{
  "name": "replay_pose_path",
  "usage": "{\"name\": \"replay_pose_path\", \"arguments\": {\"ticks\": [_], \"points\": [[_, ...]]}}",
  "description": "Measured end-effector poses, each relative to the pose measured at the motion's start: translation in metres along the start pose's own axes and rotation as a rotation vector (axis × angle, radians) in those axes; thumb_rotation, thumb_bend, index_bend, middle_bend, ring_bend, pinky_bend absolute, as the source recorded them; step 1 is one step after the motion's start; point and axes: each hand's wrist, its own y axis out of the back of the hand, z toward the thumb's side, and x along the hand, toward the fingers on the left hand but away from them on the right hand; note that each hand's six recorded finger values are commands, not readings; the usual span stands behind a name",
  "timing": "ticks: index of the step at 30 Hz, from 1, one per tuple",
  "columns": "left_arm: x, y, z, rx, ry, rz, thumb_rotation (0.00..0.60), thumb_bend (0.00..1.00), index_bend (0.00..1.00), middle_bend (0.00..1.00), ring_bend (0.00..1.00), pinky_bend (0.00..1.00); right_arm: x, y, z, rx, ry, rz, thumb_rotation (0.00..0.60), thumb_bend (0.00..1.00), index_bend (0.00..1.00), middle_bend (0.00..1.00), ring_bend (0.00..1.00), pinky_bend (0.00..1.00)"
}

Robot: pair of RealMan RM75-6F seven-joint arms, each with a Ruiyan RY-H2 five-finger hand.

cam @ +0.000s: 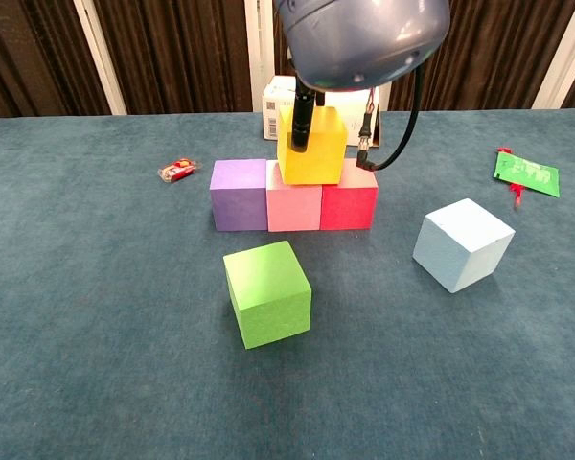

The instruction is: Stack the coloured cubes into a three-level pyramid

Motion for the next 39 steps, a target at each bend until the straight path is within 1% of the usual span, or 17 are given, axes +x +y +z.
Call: {"name": "replay_pose_path", "arguments": {"ticks": [5, 13, 39], "points": [[-0.0001, 0.0004, 0.0000, 0.000, 0.000, 0.002, 0.600, 0.41, 0.03, 0.00, 0.00, 0.00, 0.0005, -0.0004, 0.0000, 0.005, 0.000, 0.000, 0.600, 0.29, 0.31, 0.22, 0.02, 0.00], [-0.0001, -0.0001, 0.0001, 0.001, 0.001, 0.001, 0.600, 0.41, 0.03, 0.00, 0.00, 0.00, 0.0002, -0.0024, -0.0008, 0.009, -0.001, 0.011, 0.600, 0.29, 0.24, 0.20, 0.01, 0.00], [-0.0002, 0.0012, -0.0003, -0.009, 0.008, 0.008, 0.600, 0.41, 0.03, 0.00, 0.00, 0.00, 0.0013, -0.0035, 0.0023, 0.002, 0.019, 0.027, 0.600, 0.29, 0.24, 0.20, 0.00, 0.00]]}}
